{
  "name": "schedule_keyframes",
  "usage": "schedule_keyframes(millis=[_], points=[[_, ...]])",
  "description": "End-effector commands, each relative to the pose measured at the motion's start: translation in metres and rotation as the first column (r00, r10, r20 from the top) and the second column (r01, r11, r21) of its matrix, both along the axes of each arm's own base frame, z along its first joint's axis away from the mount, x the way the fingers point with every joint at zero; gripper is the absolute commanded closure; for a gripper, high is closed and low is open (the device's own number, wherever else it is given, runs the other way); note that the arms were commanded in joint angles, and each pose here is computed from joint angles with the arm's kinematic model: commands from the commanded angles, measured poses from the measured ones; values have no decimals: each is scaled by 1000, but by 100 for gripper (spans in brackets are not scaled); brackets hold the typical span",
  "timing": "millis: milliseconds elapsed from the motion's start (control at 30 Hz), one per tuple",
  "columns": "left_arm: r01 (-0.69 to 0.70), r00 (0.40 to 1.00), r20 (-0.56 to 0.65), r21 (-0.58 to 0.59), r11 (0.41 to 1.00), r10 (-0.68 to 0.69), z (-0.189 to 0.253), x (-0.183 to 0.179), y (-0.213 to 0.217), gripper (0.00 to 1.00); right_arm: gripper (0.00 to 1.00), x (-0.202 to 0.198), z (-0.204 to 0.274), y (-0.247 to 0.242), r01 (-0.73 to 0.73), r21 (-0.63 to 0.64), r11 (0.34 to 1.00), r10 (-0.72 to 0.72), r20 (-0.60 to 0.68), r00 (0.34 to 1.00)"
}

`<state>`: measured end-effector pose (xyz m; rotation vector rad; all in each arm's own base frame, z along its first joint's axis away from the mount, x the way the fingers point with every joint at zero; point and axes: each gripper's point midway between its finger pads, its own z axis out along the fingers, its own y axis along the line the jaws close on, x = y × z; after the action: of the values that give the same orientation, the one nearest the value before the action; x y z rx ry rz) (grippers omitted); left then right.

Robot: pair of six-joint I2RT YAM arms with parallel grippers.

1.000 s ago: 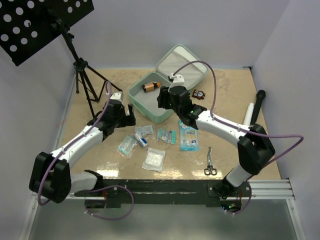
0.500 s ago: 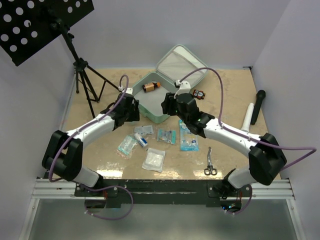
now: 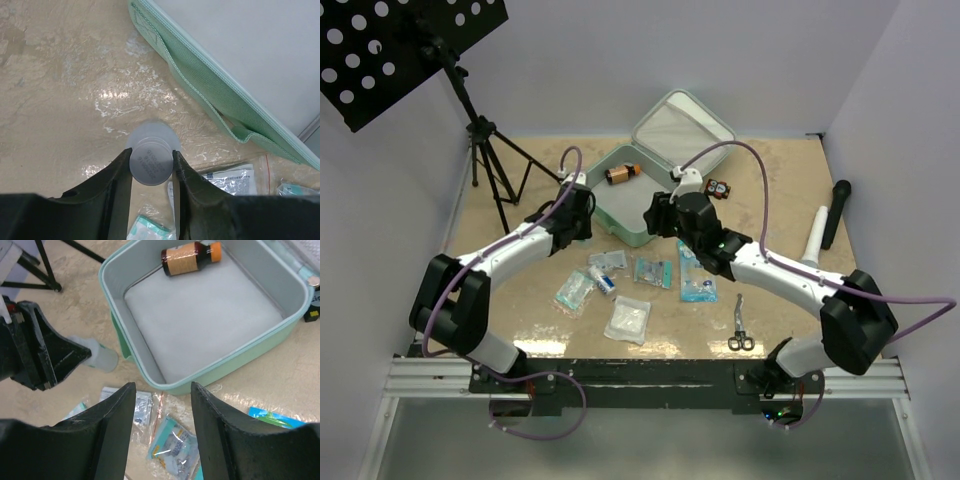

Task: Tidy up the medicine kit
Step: Pick up the pill bottle at the center of the board.

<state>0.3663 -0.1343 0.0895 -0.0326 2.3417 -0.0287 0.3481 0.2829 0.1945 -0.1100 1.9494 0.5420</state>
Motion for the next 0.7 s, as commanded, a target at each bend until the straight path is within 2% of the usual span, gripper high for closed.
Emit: schedule_keyframes(millis=[0, 33, 100, 200, 367, 433, 467, 500, 533, 567, 667], points=[[18, 998, 67, -13, 1000, -17, 32, 7, -6, 88, 46, -11, 23, 18, -133, 47, 990, 129, 77, 989], [25, 997, 78, -20, 999, -24, 41, 7, -7, 90, 44, -16, 25, 24, -182, 46, 982, 177, 93, 980], [43, 995, 94, -36, 998, -39, 58, 7, -11, 95, 34, -25, 32, 32, -251, 55, 966, 243, 128, 962], [89, 988, 133, -72, 993, -79, 88, 4, -18, 100, 27, -36, 47, 40, -332, 78, 940, 313, 187, 931], [203, 970, 170, -150, 968, -177, 135, -6, -38, 100, 27, -55, 65, 57, -456, 102, 884, 418, 262, 870], [286, 950, 189, -205, 936, -249, 150, -12, -54, 100, 30, -63, 73, 59, -477, 138, 868, 418, 315, 852], [339, 935, 193, -237, 910, -298, 156, -16, -64, 100, 30, -78, 74, 59, -530, 162, 832, 450, 360, 817], [383, 920, 196, -262, 886, -340, 161, -20, -73, 100, 15, -95, 85, 58, -587, 186, 788, 465, 445, 765], [418, 906, 195, -280, 864, -376, 163, -22, -80, 100, 5, -105, 99, 54, -601, 210, 771, 438, 509, 741], [446, 894, 189, -295, 845, -406, 165, -26, -86, 100, 2, -103, 105, 49, -575, 217, 789, 408, 514, 754], [507, 862, 189, -315, 803, -470, 171, -33, -95, 100, 2, -84, 99, 48, -505, 132, 853, 404, 445, 799]])
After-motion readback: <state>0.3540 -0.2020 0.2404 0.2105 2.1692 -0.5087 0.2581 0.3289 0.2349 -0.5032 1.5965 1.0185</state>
